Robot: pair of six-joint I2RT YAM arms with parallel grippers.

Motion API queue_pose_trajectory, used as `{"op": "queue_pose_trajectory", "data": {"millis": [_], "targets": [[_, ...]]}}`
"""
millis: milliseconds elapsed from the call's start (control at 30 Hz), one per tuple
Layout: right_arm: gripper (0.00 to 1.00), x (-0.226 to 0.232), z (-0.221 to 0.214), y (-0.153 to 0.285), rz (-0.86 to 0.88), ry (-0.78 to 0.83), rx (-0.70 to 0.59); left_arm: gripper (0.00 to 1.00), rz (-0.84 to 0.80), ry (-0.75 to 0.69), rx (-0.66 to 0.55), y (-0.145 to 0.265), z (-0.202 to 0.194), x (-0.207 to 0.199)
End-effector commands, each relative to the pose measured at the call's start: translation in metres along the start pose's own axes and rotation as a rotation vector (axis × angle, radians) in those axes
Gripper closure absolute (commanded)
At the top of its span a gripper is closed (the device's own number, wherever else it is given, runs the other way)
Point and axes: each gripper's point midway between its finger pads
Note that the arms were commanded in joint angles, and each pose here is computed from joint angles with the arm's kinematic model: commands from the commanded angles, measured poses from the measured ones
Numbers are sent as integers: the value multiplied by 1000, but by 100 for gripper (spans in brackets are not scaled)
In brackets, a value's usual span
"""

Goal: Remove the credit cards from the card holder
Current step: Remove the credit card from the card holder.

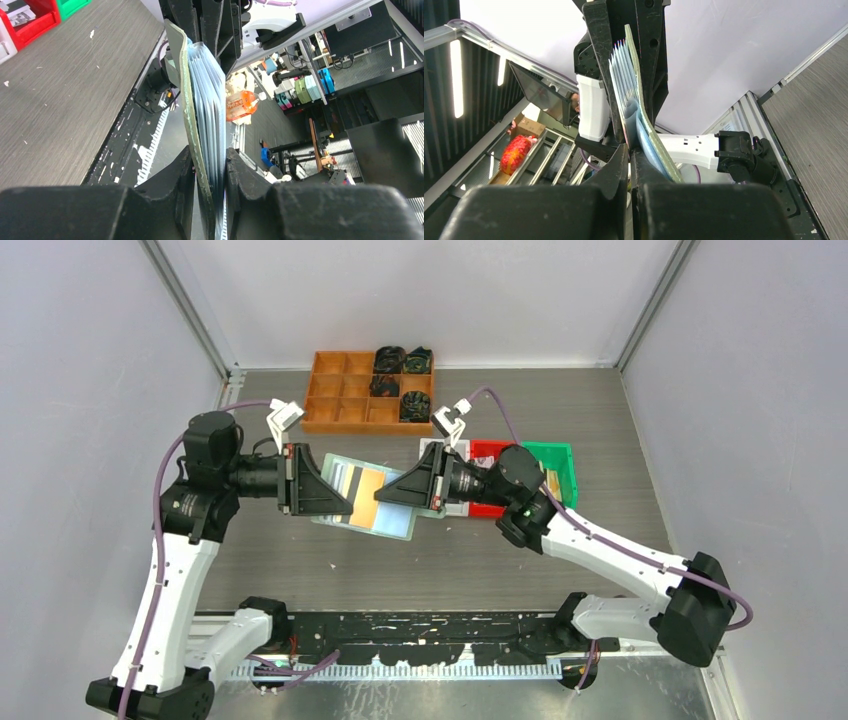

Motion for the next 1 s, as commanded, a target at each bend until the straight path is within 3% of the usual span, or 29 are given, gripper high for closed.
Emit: {"op": "queue_pose_trajectory", "data": {"millis": [0, 200, 533, 633, 800, 967], "targets": [[96, 2, 12, 9, 3, 46, -101, 77, -123, -120, 48, 6, -8, -37], [99, 0, 12, 14, -1, 54, -124, 76, -116, -110, 40, 5, -3, -38], [99, 0, 14, 11, -1, 63, -134, 52, -106, -102, 32, 5, -4, -35], [99, 3, 12, 7, 12, 65, -125, 55, -105, -98, 30, 5, -5, -33], [99, 6, 6, 6, 27, 69, -107, 69, -104, -84, 30, 4, -4, -32], [99, -3, 0, 16, 1, 61, -121, 71, -106, -89, 30, 5, -6, -34]]}}
Point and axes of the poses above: each gripper's point midway between its finger pads, its own y axis back along the fingers, its own x axis along the line the jaws close on, z = x × y, and after that the axes turned 1 degree about y, right-handed
